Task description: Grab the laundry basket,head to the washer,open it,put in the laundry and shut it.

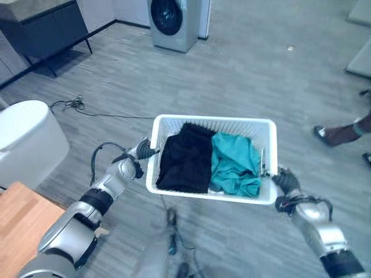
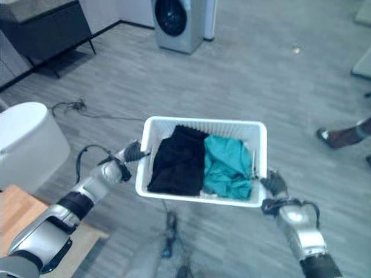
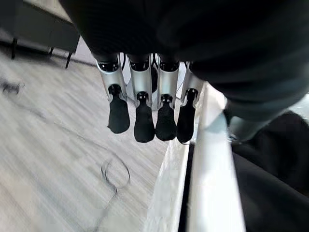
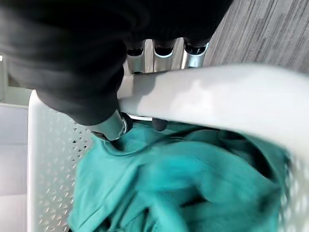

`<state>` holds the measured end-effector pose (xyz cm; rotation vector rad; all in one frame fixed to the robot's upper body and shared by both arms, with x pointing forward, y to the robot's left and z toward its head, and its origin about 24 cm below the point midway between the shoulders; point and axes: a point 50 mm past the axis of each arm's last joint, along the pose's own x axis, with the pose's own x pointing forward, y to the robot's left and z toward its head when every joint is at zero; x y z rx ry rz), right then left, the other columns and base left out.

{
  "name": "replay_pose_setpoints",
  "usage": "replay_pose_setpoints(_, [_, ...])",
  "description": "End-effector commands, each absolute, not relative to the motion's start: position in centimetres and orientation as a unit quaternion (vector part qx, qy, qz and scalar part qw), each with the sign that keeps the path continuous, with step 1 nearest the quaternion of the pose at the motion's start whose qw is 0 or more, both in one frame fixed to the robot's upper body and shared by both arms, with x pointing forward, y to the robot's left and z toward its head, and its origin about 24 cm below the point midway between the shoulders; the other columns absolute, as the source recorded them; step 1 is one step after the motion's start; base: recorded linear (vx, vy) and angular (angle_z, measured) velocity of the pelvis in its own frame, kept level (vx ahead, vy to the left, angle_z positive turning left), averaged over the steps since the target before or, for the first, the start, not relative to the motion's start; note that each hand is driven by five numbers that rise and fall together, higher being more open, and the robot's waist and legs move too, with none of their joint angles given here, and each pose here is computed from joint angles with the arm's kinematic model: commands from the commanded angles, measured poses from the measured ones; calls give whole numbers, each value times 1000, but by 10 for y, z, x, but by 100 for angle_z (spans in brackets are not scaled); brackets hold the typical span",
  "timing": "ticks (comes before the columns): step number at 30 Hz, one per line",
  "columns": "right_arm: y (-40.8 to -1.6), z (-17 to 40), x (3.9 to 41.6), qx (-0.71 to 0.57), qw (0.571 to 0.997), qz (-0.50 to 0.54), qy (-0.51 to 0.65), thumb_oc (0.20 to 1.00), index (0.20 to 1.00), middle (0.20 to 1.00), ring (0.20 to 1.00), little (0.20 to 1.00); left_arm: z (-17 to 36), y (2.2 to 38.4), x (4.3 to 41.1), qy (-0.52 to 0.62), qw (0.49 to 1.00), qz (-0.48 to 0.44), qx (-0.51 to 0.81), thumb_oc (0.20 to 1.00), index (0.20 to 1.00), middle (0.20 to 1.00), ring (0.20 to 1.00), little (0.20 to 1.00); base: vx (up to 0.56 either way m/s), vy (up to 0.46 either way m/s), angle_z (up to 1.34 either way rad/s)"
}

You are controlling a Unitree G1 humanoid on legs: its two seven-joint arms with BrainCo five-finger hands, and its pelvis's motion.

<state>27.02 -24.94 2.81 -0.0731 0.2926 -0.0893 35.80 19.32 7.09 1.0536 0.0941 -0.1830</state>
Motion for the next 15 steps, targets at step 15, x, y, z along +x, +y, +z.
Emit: replay_pose_setpoints(15, [-191, 97, 300, -24, 995, 83, -43, 200, 200, 200, 200, 200, 137, 188, 366, -90, 885, -46, 455, 200, 200, 200, 200, 200, 498, 114, -15])
